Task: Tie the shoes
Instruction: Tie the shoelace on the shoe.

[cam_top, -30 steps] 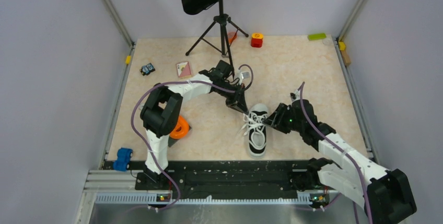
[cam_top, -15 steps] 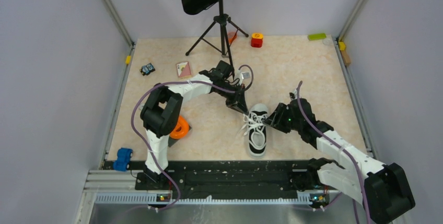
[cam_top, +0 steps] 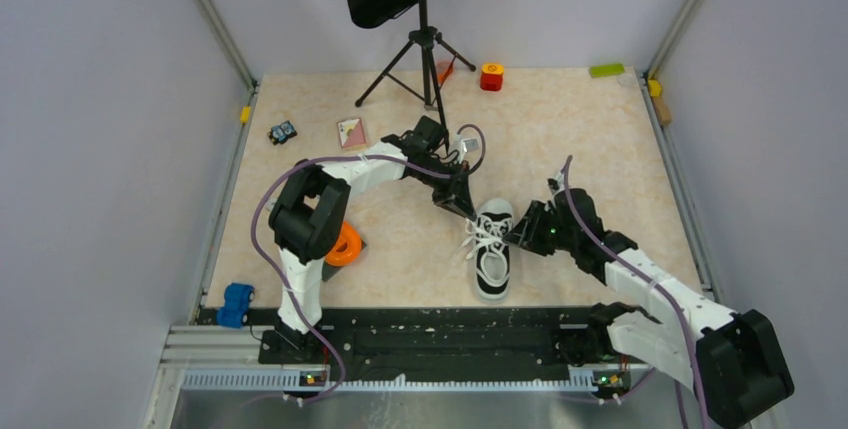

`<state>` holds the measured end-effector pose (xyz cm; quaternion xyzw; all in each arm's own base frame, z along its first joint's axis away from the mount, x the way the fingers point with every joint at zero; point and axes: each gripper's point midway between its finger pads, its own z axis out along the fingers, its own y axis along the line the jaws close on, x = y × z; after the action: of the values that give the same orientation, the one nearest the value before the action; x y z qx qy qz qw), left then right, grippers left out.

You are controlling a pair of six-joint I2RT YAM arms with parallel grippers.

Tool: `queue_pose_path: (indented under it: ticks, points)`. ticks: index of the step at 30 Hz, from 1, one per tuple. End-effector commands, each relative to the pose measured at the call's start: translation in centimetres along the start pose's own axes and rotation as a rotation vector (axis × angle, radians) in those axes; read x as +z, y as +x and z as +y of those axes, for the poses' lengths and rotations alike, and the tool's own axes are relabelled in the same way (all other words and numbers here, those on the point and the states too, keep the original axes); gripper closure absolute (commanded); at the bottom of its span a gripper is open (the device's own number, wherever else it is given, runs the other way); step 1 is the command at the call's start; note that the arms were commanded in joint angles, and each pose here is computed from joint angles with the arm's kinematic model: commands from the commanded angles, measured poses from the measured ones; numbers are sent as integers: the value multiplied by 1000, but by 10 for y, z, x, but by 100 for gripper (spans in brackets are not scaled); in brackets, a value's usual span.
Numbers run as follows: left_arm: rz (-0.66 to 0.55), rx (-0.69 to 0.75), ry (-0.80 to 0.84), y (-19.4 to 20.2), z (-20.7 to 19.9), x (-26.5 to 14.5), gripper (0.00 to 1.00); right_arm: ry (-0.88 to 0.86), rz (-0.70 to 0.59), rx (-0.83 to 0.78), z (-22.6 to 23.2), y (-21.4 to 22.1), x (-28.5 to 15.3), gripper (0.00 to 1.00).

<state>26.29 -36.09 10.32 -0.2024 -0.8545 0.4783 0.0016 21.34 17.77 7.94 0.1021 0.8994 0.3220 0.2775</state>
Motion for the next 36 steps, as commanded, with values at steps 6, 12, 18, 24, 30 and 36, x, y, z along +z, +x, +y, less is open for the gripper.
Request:
queue_pose_path:
  ticks: [6,12,18,24,30,36]
  points:
    - [-27,67,27,-4,-21,-10,100,-21,-15,-70,14,-11,2,79]
    - [-25,67,23,-2,-20,-11,100,-11,-44,-82,18,-20,-8,97]
    - [-28,76,1,-1,-18,-14,100,-8,-56,-88,20,-22,-13,100]
    - [-29,83,-44,7,-13,-23,100,16,-83,-87,15,-25,-15,100]
    - [-21,64,-88,25,1,-29,100,48,-101,-75,4,-22,-16,100]
    - [-33,39,-115,38,14,-38,100,69,-108,-61,-4,-19,-16,100]
